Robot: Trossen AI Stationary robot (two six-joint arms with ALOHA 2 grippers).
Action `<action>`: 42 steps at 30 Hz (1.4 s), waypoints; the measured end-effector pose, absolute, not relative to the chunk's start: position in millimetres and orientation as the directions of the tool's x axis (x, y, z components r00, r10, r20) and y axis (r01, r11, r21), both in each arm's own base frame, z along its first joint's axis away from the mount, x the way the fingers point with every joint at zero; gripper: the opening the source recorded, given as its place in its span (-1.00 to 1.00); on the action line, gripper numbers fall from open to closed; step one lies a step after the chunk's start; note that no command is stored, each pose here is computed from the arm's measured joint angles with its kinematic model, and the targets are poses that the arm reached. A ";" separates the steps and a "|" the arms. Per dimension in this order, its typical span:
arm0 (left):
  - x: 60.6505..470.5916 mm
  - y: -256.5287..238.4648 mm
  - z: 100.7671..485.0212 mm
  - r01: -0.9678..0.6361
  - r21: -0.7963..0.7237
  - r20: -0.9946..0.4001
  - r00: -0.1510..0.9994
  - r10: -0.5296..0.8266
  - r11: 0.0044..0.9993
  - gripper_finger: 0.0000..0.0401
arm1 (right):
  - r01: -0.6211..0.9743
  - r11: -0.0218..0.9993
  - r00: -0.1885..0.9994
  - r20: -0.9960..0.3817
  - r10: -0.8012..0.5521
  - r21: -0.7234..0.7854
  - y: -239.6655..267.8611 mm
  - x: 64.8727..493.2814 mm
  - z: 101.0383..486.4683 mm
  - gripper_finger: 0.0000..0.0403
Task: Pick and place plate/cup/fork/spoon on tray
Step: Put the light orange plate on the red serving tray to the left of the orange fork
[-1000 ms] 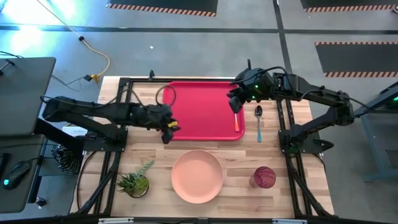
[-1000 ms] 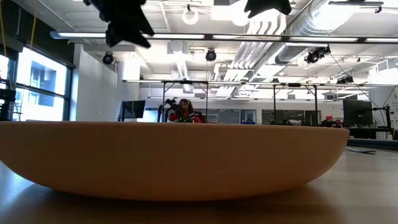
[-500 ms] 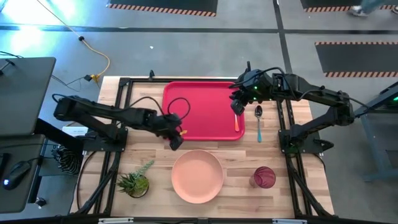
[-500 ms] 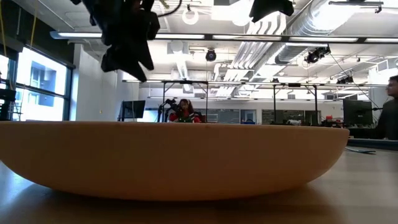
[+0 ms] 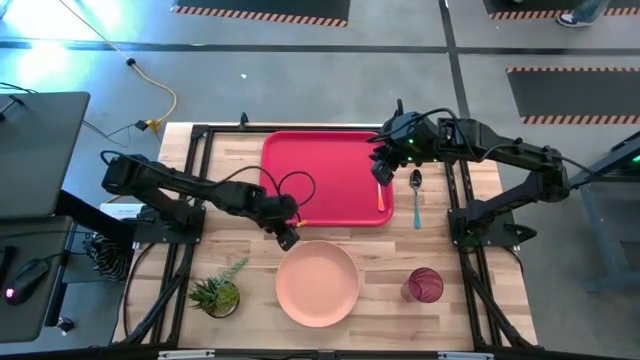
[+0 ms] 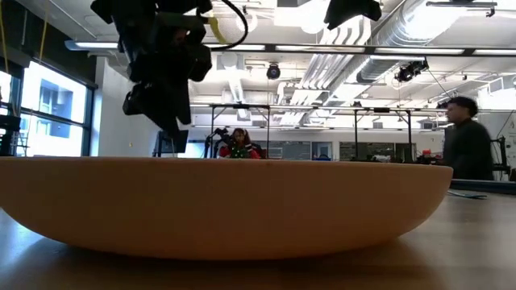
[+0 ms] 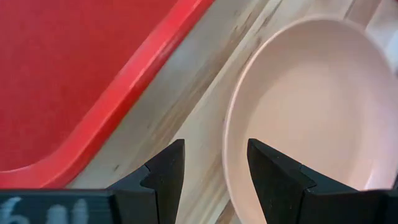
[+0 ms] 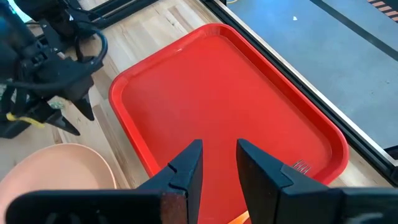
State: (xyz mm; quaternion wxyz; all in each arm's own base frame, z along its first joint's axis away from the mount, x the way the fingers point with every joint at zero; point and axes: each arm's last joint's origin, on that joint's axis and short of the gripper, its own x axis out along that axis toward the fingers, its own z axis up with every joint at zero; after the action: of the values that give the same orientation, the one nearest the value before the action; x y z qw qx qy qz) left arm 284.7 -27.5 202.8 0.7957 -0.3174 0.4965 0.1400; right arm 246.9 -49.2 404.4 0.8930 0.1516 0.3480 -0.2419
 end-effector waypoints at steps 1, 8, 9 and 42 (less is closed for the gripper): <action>285.7 -29.4 200.5 -0.535 -0.363 -0.882 0.462 -0.096 0.763 -0.17 | 0.537 0.837 0.641 -0.695 -0.326 0.102 -49.2 246.9 404.4 -0.57; 291.2 -43.1 184.6 -0.531 -0.343 -0.901 0.420 -0.111 0.775 -0.17 | 0.538 0.837 0.641 -0.695 -0.327 0.102 -49.2 246.8 404.4 -0.57; 291.5 -44.7 182.9 -0.532 -0.341 -0.903 0.415 -0.112 0.775 -0.17 | 0.538 0.837 0.641 -0.695 -0.327 0.102 -49.2 246.8 404.4 -0.57; 301.8 -61.6 147.0 -0.600 -0.302 -0.935 0.339 -0.106 0.741 -0.64 | 0.542 0.835 0.627 -0.708 -0.325 0.097 -49.1 245.7 403.0 -0.57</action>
State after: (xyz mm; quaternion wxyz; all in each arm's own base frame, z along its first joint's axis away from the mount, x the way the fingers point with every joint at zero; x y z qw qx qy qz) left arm 301.8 -61.6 147.0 0.7529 -0.3204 0.5509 0.1641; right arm 245.7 -49.1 403.0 0.8891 0.1522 0.3563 -0.2438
